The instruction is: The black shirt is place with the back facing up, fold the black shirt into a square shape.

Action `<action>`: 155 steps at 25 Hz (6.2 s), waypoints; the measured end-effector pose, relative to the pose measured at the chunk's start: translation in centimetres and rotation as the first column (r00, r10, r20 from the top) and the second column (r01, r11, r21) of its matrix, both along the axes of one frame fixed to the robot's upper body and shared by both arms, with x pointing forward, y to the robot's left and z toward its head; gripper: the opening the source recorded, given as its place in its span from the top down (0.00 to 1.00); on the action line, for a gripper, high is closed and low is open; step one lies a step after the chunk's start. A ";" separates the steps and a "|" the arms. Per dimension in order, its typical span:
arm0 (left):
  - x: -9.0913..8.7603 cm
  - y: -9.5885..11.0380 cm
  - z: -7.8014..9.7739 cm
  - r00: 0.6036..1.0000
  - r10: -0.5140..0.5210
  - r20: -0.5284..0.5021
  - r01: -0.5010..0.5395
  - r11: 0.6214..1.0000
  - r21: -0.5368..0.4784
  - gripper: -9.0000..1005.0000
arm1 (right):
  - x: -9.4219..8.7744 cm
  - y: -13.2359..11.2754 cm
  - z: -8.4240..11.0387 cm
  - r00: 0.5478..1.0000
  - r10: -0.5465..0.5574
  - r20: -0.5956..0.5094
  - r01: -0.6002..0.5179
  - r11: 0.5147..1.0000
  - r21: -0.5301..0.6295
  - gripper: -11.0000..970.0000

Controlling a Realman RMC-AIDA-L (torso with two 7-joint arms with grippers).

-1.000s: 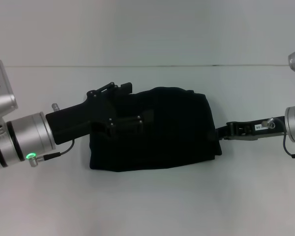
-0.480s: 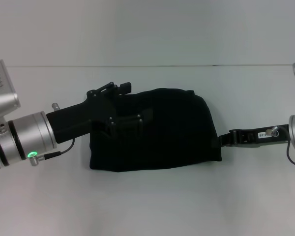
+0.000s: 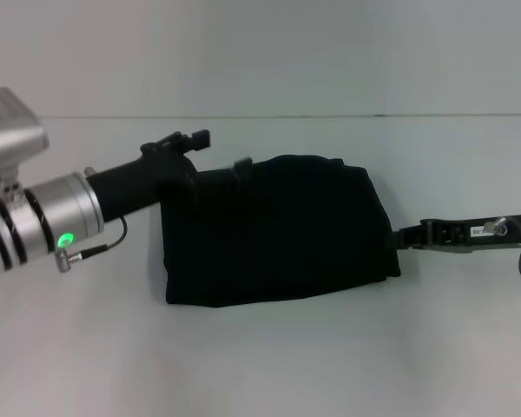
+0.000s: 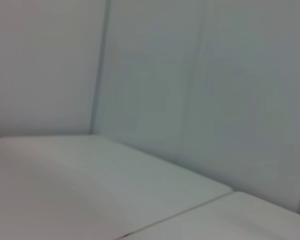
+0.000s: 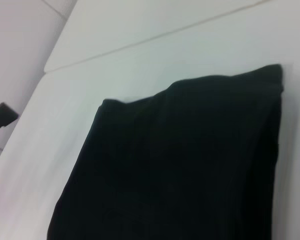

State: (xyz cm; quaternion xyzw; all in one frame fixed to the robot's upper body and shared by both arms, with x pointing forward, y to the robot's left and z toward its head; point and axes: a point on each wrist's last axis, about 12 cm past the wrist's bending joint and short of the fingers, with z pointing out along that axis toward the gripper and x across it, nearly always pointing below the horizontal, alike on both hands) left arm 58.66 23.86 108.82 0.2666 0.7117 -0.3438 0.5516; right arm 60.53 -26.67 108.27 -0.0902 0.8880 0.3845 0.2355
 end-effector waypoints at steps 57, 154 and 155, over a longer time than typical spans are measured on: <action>5.0 0.7 -2.8 0.560 0.400 -0.726 -0.618 0.784 -0.046 0.05 | 1.1 -4.9 4.6 0.920 0.029 0.392 -0.009 0.999 -0.051 0.08; 1.5 0.7 6.3 0.974 -0.169 -0.147 0.205 0.940 0.272 0.14 | 3.4 2.4 8.4 0.746 0.474 0.468 -0.318 0.871 -0.375 0.09; 1.7 0.6 6.3 0.973 -0.172 -0.153 0.211 0.933 0.291 0.10 | 3.7 3.2 8.3 0.747 0.488 0.451 -0.319 0.859 -0.400 0.09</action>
